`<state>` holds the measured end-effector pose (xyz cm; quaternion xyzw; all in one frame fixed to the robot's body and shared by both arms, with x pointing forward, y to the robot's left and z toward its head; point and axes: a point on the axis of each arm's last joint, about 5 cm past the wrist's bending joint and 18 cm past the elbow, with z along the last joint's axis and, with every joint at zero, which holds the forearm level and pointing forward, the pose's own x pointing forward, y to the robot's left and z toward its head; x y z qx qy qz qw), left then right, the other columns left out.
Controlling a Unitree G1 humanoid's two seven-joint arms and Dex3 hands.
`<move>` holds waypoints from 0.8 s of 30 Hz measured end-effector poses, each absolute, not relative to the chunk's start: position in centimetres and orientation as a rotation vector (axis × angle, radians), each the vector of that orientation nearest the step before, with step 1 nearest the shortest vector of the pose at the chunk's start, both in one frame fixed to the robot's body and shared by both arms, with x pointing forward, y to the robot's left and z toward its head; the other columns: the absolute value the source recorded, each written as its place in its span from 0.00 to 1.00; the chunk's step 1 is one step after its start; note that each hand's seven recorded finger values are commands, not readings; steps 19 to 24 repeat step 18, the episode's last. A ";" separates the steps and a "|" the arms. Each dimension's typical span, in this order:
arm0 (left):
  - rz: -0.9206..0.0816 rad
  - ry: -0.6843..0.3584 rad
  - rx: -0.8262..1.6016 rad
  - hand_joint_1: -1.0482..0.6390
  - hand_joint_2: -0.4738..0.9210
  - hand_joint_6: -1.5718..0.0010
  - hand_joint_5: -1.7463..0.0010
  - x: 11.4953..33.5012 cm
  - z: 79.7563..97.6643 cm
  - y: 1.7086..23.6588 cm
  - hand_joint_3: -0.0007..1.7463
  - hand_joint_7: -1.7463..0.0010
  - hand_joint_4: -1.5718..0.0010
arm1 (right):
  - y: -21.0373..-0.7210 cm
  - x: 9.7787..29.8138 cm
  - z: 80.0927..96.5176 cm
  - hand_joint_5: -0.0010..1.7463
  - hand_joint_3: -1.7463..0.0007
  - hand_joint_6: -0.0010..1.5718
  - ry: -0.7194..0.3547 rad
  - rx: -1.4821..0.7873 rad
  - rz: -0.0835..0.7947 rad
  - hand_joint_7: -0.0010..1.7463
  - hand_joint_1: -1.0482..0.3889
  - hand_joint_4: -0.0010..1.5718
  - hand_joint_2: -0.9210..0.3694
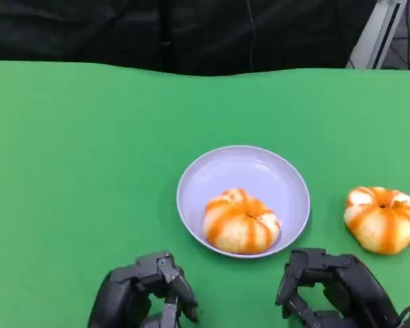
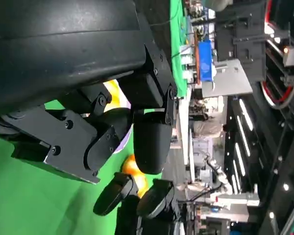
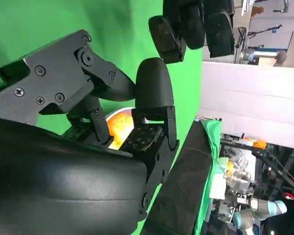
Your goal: Grasp the bread from the table and place it into the plate.
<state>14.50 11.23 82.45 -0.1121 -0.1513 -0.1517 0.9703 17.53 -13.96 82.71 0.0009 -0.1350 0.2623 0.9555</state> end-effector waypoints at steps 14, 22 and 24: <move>-0.291 -0.319 -0.215 0.55 0.66 0.44 0.04 15.0 82.6 11.1 0.78 0.17 0.44 | -14.1 17.2 82.9 0.90 0.38 0.54 -0.272 0.007 0.537 0.75 0.65 0.52 0.29; -0.290 -0.317 -0.203 0.55 0.67 0.44 0.04 14.9 82.6 10.9 0.78 0.17 0.44 | -14.3 17.1 83.1 0.91 0.37 0.54 -0.278 -0.002 0.535 0.75 0.64 0.52 0.30; -0.290 -0.317 -0.203 0.55 0.67 0.44 0.04 14.9 82.6 10.9 0.78 0.17 0.44 | -14.3 17.1 83.1 0.91 0.37 0.54 -0.278 -0.002 0.535 0.75 0.64 0.52 0.30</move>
